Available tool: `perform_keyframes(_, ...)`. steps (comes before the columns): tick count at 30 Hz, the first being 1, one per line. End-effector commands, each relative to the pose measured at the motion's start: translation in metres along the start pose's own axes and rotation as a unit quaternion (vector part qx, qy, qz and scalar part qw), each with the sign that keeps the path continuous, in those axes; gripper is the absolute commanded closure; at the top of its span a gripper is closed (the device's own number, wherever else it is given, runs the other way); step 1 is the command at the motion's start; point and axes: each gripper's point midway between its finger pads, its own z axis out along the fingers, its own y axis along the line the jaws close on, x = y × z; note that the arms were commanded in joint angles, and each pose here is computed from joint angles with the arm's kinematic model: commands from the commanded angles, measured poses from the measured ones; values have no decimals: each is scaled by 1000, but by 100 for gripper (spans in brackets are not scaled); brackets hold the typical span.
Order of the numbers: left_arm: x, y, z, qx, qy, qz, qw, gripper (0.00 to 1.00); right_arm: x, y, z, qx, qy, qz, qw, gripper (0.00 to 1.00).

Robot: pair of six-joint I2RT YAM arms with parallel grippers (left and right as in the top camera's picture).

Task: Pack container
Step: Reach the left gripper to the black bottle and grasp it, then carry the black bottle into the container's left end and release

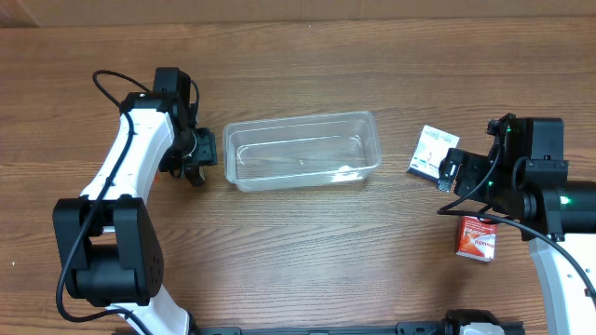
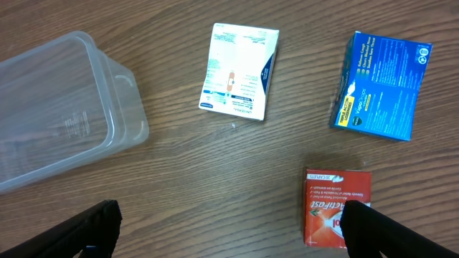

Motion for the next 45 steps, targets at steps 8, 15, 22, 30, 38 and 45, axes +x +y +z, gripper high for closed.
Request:
perform_keyframes(8,6,1,-4,-3,17,0,1000,39,-8,-1,-6,2,-13,4,1000,0)
perform_keyframes(15,7,1,-4,-3,18,0,1000,51,-5,-1,-6,4,-7,4,1000,0)
perform_keyframes(22,8,4,-4,-13,21,1,1000,59,-5,-1,-6,4,-7,4,1000,0)
perform_keyframes(30,7,8,-6,-25,20,1,999,71,-5,-1,-6,4,-7,4,1000,0)
perform_keyframes(38,-10,5,-42,-21,0,-2,1000,86,-5,-1,-6,4,-7,4,1000,0)
perform_keyframes(45,-20,-6,-101,-4,-18,-21,1000,96,-5,-1,-6,4,-8,4,1000,0)
